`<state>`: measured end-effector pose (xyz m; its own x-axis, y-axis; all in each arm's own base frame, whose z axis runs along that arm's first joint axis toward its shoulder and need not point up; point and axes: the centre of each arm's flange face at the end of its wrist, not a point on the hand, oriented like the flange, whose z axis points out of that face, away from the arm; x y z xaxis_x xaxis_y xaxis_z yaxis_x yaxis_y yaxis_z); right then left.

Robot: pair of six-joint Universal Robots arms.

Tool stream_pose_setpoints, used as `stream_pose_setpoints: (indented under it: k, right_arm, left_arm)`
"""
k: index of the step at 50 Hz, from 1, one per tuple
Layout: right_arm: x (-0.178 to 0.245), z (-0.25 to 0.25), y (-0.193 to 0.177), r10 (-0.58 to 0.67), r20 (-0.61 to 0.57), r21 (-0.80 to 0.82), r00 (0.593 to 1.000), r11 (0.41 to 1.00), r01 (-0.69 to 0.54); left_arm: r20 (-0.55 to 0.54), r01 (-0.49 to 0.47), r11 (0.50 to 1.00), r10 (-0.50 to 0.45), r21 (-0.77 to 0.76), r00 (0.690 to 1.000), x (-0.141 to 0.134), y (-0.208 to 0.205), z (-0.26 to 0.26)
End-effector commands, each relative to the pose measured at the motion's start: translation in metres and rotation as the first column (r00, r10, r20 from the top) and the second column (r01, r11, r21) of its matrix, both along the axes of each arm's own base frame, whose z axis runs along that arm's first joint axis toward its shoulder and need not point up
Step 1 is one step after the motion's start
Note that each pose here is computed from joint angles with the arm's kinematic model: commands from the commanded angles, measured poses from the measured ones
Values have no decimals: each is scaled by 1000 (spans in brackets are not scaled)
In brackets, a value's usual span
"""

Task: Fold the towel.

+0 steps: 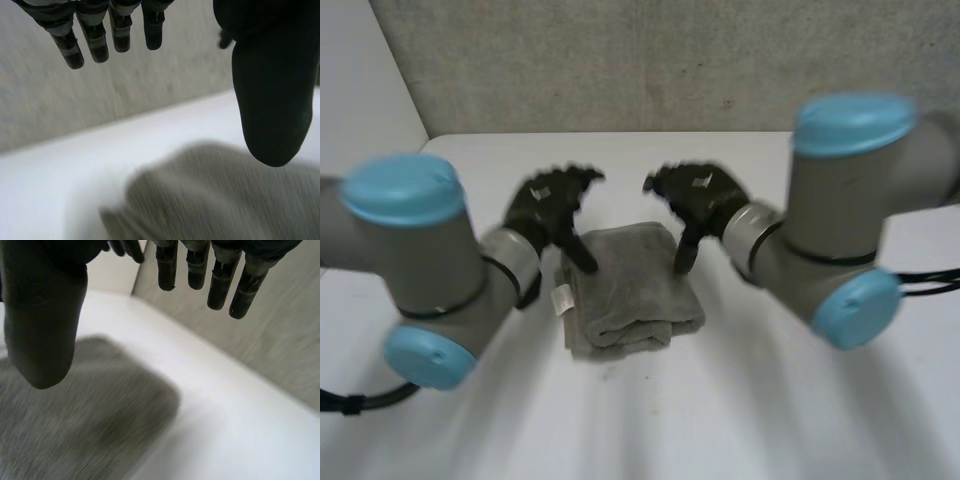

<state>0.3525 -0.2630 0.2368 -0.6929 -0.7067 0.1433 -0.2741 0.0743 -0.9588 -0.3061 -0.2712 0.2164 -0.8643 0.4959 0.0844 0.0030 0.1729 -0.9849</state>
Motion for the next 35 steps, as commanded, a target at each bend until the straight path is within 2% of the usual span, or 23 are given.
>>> stream_pose_setpoints:
  k: [1,2,4,9,15,35]
  right_arm:
    - [-50,80,-4,-163,130,-122,978,976,179]
    - [-50,80,-4,-164,130,-122,978,976,180]
    - [-73,94,-11,-278,152,-134,948,945,299]
    - [-97,98,-16,-381,143,-137,913,906,400]
    - [-107,95,-21,-411,135,-127,901,895,427]
    - [-109,101,-17,-411,144,-142,900,892,430]
  left_arm:
    - [-88,-76,985,63,-153,994,29,1,91]
    - [-89,-76,985,63,-153,994,29,1,91]
    - [-93,-137,978,124,-156,988,46,1,111]
    - [-56,-189,976,184,-106,981,59,6,114]
    - [-2,-183,982,184,-47,983,60,15,106]
    - [-6,-184,982,184,-51,983,61,16,109]
